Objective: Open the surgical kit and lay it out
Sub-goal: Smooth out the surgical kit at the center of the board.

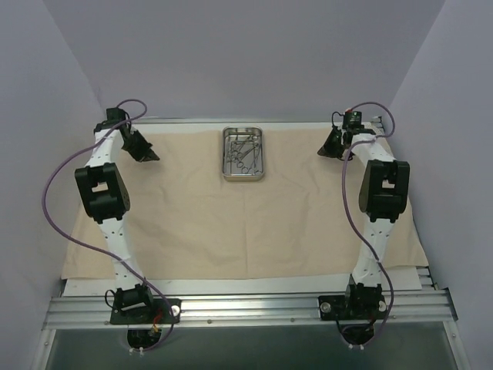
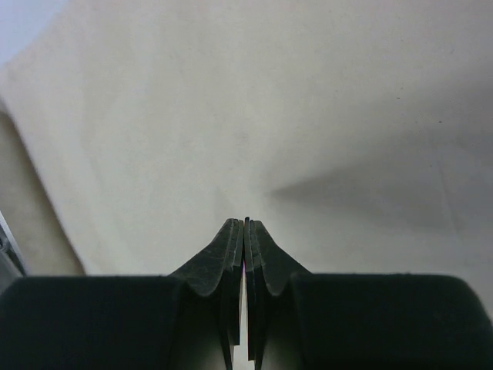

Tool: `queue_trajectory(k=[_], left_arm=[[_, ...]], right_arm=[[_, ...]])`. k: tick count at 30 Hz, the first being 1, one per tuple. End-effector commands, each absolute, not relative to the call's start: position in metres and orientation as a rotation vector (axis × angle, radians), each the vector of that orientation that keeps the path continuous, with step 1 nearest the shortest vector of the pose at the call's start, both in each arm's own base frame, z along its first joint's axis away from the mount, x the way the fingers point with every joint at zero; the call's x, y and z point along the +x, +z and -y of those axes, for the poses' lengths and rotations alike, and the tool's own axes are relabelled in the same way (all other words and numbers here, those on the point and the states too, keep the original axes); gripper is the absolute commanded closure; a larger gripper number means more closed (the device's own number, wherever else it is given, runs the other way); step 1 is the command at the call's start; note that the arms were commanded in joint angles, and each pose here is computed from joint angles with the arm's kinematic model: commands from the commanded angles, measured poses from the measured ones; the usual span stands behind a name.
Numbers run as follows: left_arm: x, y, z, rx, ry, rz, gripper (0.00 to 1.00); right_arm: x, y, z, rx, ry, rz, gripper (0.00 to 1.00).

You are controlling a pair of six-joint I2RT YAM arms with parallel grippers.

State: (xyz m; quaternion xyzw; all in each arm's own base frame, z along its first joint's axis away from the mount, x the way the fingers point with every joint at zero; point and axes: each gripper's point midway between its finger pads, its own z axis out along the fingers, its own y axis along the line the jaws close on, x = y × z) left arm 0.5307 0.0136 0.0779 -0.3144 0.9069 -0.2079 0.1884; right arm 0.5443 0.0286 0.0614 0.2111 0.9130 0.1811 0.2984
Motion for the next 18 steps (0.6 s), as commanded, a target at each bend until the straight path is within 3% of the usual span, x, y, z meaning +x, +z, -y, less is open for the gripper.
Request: queue_trajectory(k=[1, 12, 18], left_arm=[[0.514, 0.044, -0.002, -0.967, -0.544, -2.693, 0.92], [0.501, -0.005, 0.046, -0.941, -0.597, -2.887, 0.92], [0.5, -0.01, 0.07, -0.96, -0.672, -2.896, 0.92]], right_arm=[[0.546, 0.035, -0.019, 0.632, 0.457, -2.469, 1.0], [0.497, -0.028, 0.058, 0.897, 0.214, -2.608, 1.0], [0.484, -0.039, 0.071, 0.862, 0.154, -2.662, 1.0]])
